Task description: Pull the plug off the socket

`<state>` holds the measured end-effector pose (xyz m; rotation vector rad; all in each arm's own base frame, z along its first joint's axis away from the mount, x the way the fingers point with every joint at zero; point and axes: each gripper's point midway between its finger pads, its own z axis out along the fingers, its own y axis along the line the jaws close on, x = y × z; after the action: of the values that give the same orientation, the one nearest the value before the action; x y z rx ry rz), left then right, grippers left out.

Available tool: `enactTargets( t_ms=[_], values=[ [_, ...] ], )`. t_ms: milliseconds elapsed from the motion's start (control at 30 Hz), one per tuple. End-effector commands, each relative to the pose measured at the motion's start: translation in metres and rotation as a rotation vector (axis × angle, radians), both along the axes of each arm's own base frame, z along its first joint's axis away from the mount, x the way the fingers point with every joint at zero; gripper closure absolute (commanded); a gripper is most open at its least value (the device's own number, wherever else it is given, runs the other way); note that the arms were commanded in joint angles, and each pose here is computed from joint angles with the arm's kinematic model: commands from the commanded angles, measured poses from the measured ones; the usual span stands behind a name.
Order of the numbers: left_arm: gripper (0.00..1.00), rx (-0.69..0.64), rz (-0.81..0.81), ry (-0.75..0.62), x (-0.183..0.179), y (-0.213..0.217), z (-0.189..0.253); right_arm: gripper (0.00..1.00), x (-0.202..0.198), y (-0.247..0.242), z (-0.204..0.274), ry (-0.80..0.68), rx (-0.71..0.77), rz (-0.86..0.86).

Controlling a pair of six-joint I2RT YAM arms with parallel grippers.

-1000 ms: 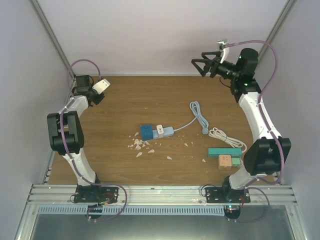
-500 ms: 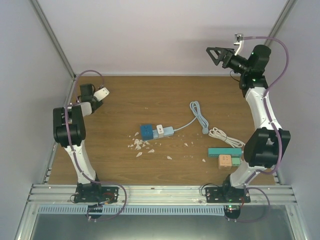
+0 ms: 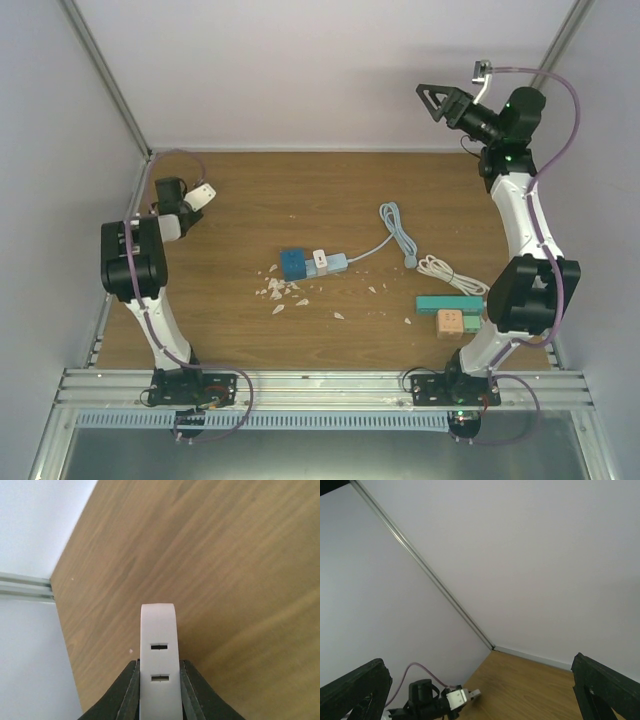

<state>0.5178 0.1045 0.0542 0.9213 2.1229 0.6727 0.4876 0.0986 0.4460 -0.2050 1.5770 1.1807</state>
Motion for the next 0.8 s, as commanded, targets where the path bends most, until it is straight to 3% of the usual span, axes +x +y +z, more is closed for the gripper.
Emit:
enactTargets(
  t_ms=[0,167,300,433,767],
  values=[
    [0.78,-0.093,-0.025,0.21,-0.053,-0.014,-0.051,0.0,-0.006,-0.002,0.02,-0.03,0.013,-0.001],
    [0.65,-0.133,-0.043,0.237,-0.07,-0.024,-0.054,0.0,-0.011,-0.003,0.018,-0.03,-0.006,-0.008],
    [0.48,-0.206,-0.067,0.261,-0.08,-0.036,-0.046,0.0,-0.017,-0.003,0.019,-0.031,-0.006,-0.004],
    [0.34,-0.286,-0.134,0.245,-0.087,-0.055,-0.017,0.0,-0.023,-0.002,0.025,-0.052,-0.016,0.005],
    [0.18,-0.523,-0.38,0.24,-0.12,-0.116,0.076,0.0,-0.052,0.018,-0.018,-0.15,-0.159,0.107]
  ],
)
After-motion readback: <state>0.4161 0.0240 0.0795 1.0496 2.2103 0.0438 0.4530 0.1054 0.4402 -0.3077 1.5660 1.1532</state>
